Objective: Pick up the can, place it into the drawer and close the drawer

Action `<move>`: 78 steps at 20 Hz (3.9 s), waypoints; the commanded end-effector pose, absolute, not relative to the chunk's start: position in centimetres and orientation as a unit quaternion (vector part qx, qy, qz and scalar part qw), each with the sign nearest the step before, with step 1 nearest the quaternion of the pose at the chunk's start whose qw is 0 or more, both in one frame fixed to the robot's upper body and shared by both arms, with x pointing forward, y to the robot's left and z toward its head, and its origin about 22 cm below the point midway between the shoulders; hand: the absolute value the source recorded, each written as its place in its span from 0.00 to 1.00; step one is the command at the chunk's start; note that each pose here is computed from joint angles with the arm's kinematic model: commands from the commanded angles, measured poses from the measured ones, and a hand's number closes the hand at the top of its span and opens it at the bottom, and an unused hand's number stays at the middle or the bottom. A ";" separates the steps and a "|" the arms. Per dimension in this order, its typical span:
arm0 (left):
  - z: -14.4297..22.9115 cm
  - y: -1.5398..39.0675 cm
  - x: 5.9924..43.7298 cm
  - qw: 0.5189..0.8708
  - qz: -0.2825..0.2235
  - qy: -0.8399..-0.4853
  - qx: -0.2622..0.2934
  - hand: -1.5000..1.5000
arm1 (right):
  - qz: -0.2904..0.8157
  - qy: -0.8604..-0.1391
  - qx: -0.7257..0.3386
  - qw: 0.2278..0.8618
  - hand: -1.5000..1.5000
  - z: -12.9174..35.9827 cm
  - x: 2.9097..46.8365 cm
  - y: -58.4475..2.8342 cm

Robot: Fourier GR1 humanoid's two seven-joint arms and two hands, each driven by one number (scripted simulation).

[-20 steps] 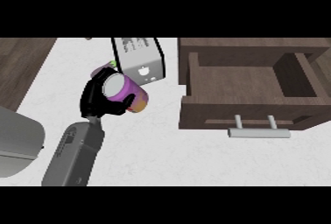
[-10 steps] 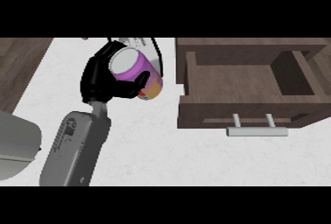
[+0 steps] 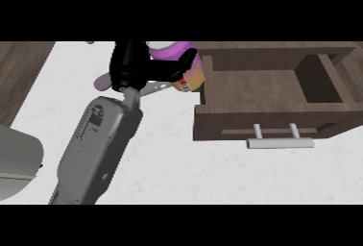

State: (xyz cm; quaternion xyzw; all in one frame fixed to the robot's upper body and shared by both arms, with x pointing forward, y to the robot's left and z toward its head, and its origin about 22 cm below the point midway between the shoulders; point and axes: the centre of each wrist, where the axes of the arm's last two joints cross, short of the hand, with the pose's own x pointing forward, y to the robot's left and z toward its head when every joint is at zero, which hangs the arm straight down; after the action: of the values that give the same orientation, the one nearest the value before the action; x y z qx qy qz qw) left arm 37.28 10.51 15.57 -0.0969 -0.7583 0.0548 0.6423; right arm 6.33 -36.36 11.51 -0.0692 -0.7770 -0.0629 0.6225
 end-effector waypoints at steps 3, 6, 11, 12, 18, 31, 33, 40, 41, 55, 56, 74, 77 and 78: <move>17.9 7.7 38.5 0.646 0.038 -0.755 -0.103 1.00 | -0.053 -0.771 -0.060 0.632 0.00 12.4 6.1 -36.1; 18.7 5.2 38.7 0.637 0.039 -0.765 -0.085 1.00 | -0.064 -0.782 -0.067 0.617 0.00 11.4 7.7 -37.7; 22.0 3.3 39.7 0.646 0.039 -0.758 -0.084 1.00 | -0.057 -0.778 -0.070 0.622 0.00 11.5 8.1 -36.5; 21.8 3.8 40.4 0.642 0.038 -0.762 -0.078 1.00 | -0.061 -0.775 -0.074 0.625 0.00 11.1 7.6 -37.4; 21.9 0.9 41.1 0.639 0.026 -0.765 -0.074 1.00 | -0.059 -0.783 -0.059 0.616 0.00 12.4 8.1 -36.1; 20.8 -1.6 41.2 0.664 0.021 -0.745 -0.061 1.00 | -0.056 -0.789 -0.047 0.610 0.00 12.0 8.8 -35.6; 21.3 -1.5 41.8 0.660 0.020 -0.750 -0.047 1.00 | -0.045 -0.789 -0.052 0.611 0.00 13.1 8.7 -35.9; 19.7 -1.9 41.7 0.678 0.006 -0.735 -0.030 1.00 | -0.050 -0.787 -0.048 0.613 0.00 12.4 8.7 -35.8; 17.7 -0.8 42.2 0.680 0.015 -0.733 -0.020 1.00 | -0.045 -0.789 -0.053 0.610 0.00 13.5 8.4 -36.0; 17.5 -1.5 42.2 0.683 0.027 -0.729 0.028 0.00 | -0.046 -0.789 -0.050 0.611 0.00 13.1 9.0 -35.5; 15.8 -1.1 41.8 0.684 0.030 -0.729 0.028 0.00 | -0.046 -0.786 -0.043 0.615 0.00 12.1 9.4 -36.0; 18.4 -1.9 42.0 0.640 0.060 -0.766 -0.001 0.00 | 0.127 -0.843 -0.154 0.500 0.00 17.4 10.9 -33.5; 18.7 -2.6 41.4 0.640 0.055 -0.766 -0.020 0.00 | 0.169 -0.839 -0.192 0.480 0.00 18.6 12.5 -32.6; 16.9 -1.5 41.8 0.641 0.061 -0.765 -0.004 0.00 | 0.173 -0.837 -0.188 0.484 0.00 17.6 11.6 -32.6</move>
State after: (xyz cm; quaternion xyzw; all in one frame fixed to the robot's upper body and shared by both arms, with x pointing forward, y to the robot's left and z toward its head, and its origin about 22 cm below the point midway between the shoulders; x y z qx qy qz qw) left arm 41.67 -1.98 17.85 -0.0098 -0.7613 0.0576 0.6457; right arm 11.53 -33.65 17.17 -0.1561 -0.8380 0.1361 0.5048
